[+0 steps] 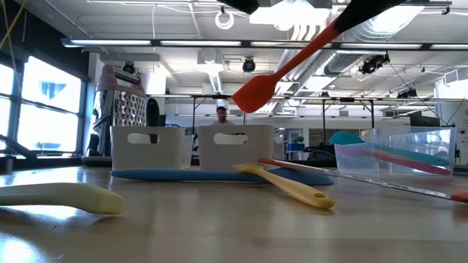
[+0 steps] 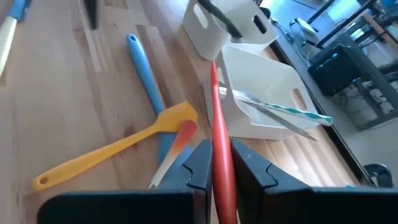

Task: Pick & Place Kitchen Items
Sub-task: Put the right orange spatula into the transparent bin

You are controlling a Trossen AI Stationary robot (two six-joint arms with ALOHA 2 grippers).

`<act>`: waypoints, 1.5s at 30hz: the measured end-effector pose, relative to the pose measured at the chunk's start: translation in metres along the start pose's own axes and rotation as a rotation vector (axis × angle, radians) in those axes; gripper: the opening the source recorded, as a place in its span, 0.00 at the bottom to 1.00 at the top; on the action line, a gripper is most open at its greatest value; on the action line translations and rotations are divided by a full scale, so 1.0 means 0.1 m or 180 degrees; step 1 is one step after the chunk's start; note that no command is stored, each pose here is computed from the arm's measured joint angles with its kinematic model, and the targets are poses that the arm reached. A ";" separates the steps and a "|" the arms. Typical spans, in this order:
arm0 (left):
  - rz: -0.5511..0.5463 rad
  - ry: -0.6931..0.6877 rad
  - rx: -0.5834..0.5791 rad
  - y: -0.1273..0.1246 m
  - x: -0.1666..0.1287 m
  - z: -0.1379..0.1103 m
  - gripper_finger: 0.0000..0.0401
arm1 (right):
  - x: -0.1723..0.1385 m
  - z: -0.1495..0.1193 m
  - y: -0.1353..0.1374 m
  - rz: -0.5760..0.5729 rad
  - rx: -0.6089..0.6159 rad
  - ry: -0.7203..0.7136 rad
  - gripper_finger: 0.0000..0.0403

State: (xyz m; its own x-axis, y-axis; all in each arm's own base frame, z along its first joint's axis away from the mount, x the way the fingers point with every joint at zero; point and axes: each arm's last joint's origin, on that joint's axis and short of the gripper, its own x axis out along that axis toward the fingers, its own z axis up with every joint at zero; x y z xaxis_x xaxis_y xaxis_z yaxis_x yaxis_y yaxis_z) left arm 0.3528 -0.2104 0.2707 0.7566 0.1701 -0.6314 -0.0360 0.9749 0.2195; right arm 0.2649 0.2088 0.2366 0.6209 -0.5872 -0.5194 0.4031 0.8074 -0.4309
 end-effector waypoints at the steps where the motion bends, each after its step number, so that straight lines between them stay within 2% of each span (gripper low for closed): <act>1: -0.0011 0.0015 -0.0022 -0.02 0.02 -0.01 0.57 | -0.01 -0.01 0.00 -0.0019 0.0006 -0.0008 0.07; 12: -0.0050 0.0205 0.0043 -0.08 0.10 -0.11 0.57 | -0.03 -0.06 -0.09 -0.0262 -0.0007 -0.0027 0.07; 36: 0.0006 0.0261 0.0083 -0.07 0.10 -0.13 0.57 | -0.02 -0.05 -0.12 -0.0396 -0.0073 -0.0156 0.07; 45: 0.0041 0.0327 0.0131 -0.08 0.13 -0.17 0.57 | -0.04 -0.11 -0.27 -0.0682 -0.0020 -0.0186 0.07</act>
State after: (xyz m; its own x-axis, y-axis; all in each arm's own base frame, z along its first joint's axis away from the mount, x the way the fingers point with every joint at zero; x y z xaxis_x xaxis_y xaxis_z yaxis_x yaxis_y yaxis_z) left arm 0.3522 -0.2135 0.2484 0.6852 0.1984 -0.7008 -0.0169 0.9663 0.2570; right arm 0.2446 0.1890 0.2424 0.5595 -0.7407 -0.3719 0.5258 0.6641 -0.5315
